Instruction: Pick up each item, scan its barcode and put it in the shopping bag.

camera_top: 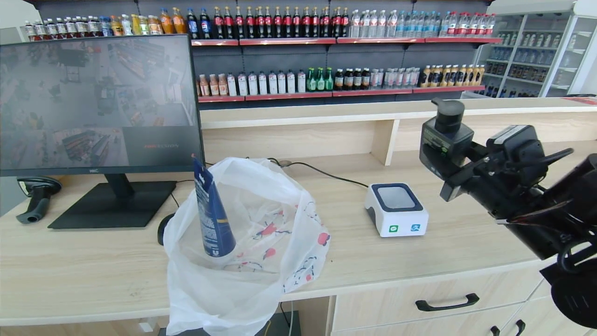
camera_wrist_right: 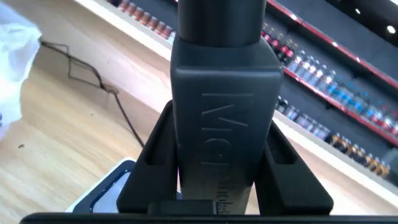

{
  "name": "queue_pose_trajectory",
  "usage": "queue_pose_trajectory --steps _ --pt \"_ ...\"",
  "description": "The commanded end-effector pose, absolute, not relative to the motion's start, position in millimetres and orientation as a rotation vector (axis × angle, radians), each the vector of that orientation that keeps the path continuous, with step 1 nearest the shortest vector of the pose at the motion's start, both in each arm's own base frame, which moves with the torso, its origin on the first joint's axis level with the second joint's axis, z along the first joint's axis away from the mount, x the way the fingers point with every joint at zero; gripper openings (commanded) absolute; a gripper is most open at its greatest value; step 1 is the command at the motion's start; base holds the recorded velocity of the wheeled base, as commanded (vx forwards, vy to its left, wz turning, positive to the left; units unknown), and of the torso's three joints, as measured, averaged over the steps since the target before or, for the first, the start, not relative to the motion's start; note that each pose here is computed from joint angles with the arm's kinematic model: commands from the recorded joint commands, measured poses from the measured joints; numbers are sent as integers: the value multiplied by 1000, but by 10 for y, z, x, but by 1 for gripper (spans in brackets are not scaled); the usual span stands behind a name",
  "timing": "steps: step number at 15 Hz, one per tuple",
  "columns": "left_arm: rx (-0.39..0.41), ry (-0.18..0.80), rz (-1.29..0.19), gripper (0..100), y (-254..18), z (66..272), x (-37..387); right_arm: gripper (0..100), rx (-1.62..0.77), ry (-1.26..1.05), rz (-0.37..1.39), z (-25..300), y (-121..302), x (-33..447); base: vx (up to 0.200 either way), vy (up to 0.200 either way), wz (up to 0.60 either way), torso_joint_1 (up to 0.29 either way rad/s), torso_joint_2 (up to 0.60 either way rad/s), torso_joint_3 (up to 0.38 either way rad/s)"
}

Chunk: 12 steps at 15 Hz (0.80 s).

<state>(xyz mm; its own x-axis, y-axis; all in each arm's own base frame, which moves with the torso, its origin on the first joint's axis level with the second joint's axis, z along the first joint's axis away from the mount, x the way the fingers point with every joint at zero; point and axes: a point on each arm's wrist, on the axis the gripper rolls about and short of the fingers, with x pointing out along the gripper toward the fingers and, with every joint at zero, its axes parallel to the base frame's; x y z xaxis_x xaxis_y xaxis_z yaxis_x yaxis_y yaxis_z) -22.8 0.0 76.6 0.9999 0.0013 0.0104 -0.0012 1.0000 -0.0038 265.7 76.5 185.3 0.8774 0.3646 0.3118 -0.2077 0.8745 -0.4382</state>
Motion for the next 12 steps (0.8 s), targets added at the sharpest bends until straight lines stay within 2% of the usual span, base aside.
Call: queue_pose_trajectory --steps 1,4,6,7,10,12 --pt "-5 -11 2 100 0 766 -228 0 -300 -429 308 1998 861 2370 0 0 0 0 0 0" --pt "-3 -9 2 100 0 764 -228 0 -172 -391 274 1982 838 2346 0 0 0 0 0 0" --pt "-3 -9 2 100 0 764 -228 0 -29 -301 247 1835 792 2317 0 0 0 0 0 0" --pt "-5 -9 2 100 0 764 -228 0 -2 -258 245 1745 779 2341 0 0 0 0 0 0" --pt "-3 -9 2 100 0 764 -228 0 26 -256 248 1740 804 2412 0 0 0 0 0 0" --pt "-3 -9 2 100 0 764 -228 0 41 -245 249 1719 802 2410 -200 0 0 2 5 2"
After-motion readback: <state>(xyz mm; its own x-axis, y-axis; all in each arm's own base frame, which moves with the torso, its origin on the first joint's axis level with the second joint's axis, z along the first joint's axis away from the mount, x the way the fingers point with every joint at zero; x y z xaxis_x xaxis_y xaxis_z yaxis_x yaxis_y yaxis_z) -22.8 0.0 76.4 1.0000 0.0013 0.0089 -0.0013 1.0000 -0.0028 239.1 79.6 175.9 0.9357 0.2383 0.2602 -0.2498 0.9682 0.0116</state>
